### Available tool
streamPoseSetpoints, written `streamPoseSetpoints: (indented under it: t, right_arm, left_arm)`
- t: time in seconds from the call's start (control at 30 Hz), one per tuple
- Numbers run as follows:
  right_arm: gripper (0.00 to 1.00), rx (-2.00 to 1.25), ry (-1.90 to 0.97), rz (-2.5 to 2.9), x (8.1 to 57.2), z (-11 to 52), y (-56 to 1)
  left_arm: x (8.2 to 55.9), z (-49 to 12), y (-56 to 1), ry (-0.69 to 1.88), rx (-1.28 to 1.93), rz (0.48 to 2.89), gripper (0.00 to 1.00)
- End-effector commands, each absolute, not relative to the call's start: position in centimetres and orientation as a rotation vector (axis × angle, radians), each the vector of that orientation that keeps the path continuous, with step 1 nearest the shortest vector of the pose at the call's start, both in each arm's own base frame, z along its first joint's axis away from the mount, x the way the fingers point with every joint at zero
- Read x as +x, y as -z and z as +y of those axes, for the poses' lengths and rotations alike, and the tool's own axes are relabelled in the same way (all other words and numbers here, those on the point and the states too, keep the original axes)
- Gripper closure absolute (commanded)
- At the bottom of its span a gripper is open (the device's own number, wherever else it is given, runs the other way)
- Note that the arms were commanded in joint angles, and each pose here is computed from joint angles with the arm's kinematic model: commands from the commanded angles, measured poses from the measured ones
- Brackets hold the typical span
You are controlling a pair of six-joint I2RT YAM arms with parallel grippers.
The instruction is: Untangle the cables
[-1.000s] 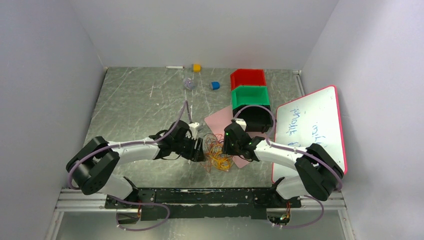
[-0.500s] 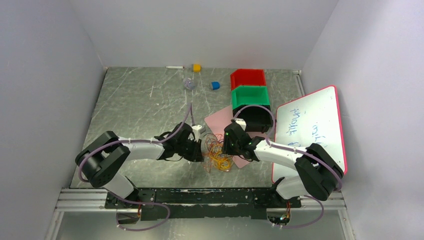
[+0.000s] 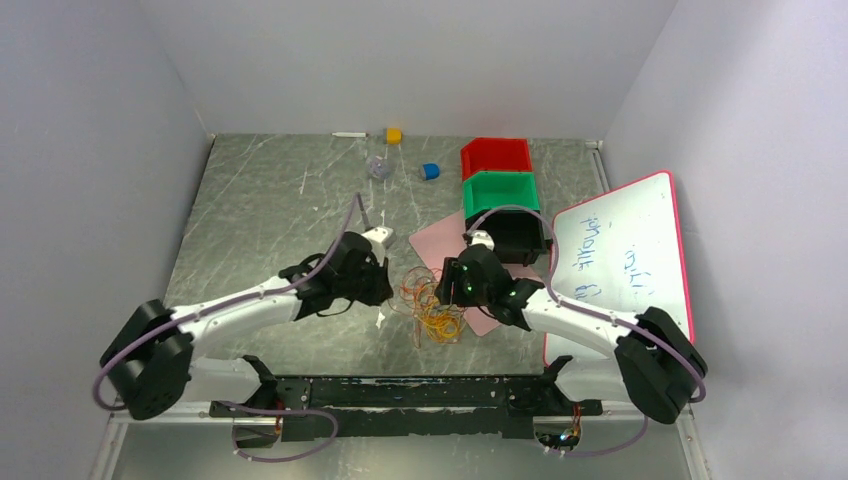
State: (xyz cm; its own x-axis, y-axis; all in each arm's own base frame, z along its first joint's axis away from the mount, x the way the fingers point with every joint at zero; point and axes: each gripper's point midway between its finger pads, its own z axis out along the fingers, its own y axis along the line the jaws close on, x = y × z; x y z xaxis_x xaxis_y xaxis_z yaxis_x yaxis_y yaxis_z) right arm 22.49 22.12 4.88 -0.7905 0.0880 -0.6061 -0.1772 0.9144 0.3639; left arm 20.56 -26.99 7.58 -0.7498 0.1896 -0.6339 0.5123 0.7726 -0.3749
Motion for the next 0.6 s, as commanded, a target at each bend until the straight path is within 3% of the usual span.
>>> streamPoseSetpoints:
  t: [0.0,0.3,0.57]
  right_arm:
    - [0.39,-0.179,-0.626,2.287,23.9,23.9,-8.4]
    - [0.23,-0.186,-0.687,2.075,25.6,24.6,-15.0]
    - [0.15,-0.152,-0.808,1.817,26.6,25.4,-23.4]
  left_arm:
    - [22.4,-24.2,-11.3,0.546,0.437,2.300,0.93]
    - [24.5,-20.5,-21.1,0.445,0.261,2.049,0.93]
    - [24.9,-21.0,-27.1,0.464,0.367,1.924,0.93]
